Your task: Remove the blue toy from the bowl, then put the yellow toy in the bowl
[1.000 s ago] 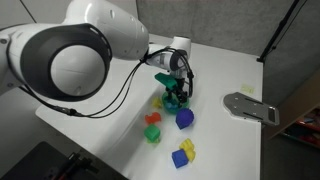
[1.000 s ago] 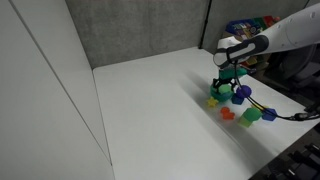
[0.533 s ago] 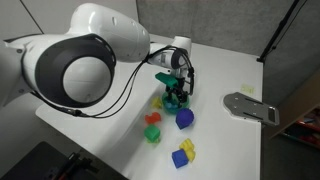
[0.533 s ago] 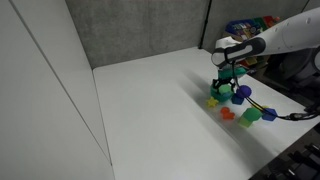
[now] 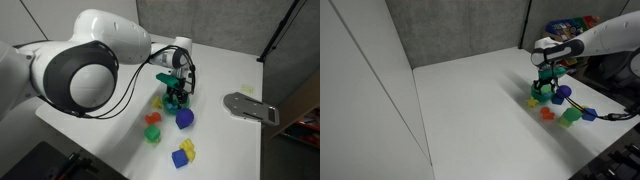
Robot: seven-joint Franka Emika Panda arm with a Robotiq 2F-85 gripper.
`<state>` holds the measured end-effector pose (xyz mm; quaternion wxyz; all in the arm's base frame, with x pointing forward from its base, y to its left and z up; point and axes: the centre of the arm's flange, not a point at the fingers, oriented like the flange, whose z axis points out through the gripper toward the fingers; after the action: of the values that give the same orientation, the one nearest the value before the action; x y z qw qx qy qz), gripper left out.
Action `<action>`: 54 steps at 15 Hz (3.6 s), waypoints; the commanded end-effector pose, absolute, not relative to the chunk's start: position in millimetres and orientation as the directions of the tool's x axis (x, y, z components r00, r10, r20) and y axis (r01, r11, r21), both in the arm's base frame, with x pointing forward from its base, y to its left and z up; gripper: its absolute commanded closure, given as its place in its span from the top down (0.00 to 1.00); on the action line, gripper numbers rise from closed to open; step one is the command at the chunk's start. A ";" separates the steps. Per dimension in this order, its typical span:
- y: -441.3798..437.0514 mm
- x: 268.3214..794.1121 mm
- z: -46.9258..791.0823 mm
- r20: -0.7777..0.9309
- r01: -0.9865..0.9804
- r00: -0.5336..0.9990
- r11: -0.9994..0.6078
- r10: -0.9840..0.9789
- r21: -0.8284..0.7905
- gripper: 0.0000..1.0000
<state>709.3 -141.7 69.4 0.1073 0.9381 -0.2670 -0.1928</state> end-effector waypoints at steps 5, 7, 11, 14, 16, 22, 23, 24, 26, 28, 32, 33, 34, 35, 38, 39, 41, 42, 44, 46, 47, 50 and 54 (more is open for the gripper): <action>-148.8 723.6 60.8 -0.332 -0.428 0.776 -0.834 -0.537 0.348 0.19; -145.9 723.5 71.2 -0.331 -0.433 0.775 -0.834 -0.538 0.342 0.06; -140.2 729.7 93.9 -0.305 -0.445 0.784 -0.832 -0.540 0.330 0.03; -135.0 735.2 107.8 -0.294 -0.447 0.792 -0.836 -0.535 0.317 0.04; -129.7 738.7 119.5 -0.283 -0.450 0.798 -0.838 -0.533 0.309 0.04; -107.0 747.6 171.8 -0.247 -0.456 0.817 -0.846 -0.522 0.277 0.04; -101.4 749.3 182.6 -0.238 -0.457 0.822 -0.848 -0.518 0.267 0.04; -95.0 750.9 194.2 -0.232 -0.455 0.828 -0.853 -0.511 0.255 0.04; -81.2 753.9 214.2 -0.221 -0.446 0.843 -0.867 -0.491 0.222 0.04; -62.5 757.7 229.5 -0.211 -0.433 0.859 -0.882 -0.466 0.185 0.04; -14.5 763.5 242.0 -0.199 -0.385 0.895 -0.917 -0.399 0.109 0.04; -1.9 763.2 240.7 -0.200 -0.363 0.906 -0.928 -0.373 0.088 0.04; 9.4 763.2 238.8 -0.203 -0.344 0.914 -0.936 -0.351 0.071 0.04; 20.7 760.6 234.3 -0.204 -0.324 0.922 -0.944 -0.329 0.057 0.04; 41.9 749.6 223.2 -0.193 -0.277 0.941 -0.960 -0.278 0.035 0.04; 45.4 743.3 217.4 -0.189 -0.261 0.946 -0.965 -0.262 0.029 0.04; 48.9 732.9 204.6 -0.188 -0.230 0.955 -0.973 -0.229 0.016 0.04; 48.9 727.7 197.6 -0.189 -0.217 0.958 -0.976 -0.215 0.010 0.03; 49.0 719.3 185.9 -0.192 -0.191 0.963 -0.982 -0.188 0.005 0.04; 47.7 710.5 178.6 -0.190 -0.169 0.968 -0.986 -0.166 0.002 0.04; 46.9 705.3 176.4 -0.191 -0.157 0.969 -0.988 -0.154 -0.002 0.04; 45.7 687.7 176.0 -0.189 -0.115 0.976 -0.993 -0.112 -0.006 0.25; 38.6 670.1 187.2 -0.206 -0.113 0.972 -0.994 -0.113 0.012 0.57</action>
<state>709.4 49.5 162.0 0.0004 0.9928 -0.0624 -0.1018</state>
